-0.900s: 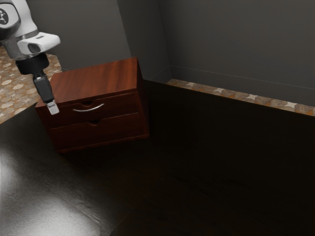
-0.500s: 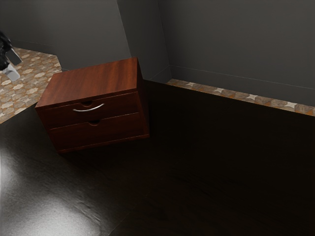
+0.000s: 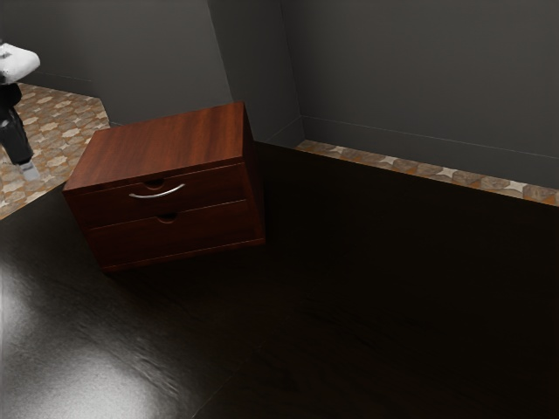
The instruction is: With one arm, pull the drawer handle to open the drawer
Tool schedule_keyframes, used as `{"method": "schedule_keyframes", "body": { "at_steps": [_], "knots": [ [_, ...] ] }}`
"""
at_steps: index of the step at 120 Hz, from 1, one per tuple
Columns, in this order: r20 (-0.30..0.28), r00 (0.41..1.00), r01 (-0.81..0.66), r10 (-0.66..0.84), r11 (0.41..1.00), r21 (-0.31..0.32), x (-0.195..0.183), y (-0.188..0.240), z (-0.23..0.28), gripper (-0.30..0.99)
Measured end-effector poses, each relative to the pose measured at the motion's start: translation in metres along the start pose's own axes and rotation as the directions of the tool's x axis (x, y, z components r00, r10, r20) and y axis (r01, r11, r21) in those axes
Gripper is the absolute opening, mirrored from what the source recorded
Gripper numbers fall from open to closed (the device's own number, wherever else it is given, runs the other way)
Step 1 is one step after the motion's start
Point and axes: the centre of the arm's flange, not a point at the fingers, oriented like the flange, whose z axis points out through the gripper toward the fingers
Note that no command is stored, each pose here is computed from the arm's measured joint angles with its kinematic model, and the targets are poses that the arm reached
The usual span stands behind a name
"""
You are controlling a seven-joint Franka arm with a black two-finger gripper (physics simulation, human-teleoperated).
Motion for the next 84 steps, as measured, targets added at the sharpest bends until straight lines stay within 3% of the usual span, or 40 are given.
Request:
{"method": "schedule_keyframes", "body": {
  "at_steps": [18,33,46,60,73,84],
  "knots": [
    [0.017,0.997,-0.077,0.078,0.995,-0.067,0.045,0.008,0.04,0.69],
    [0.002,0.989,-0.147,0.148,0.987,-0.057,0.073,0.032,0.033,0.69],
    [-0.032,0.986,-0.164,0.162,0.985,-0.049,0.033,0.062,0.026,0.69],
    [-0.017,0.992,-0.122,0.122,0.992,0.019,-0.003,0.051,0.031,0.69],
    [0.014,0.993,-0.12,0.119,0.99,0.07,-0.006,0.032,0.04,0.69],
    [0.051,0.99,-0.133,0.13,0.988,0.071,0.005,0.013,0.067,0.69]
  ]
}}
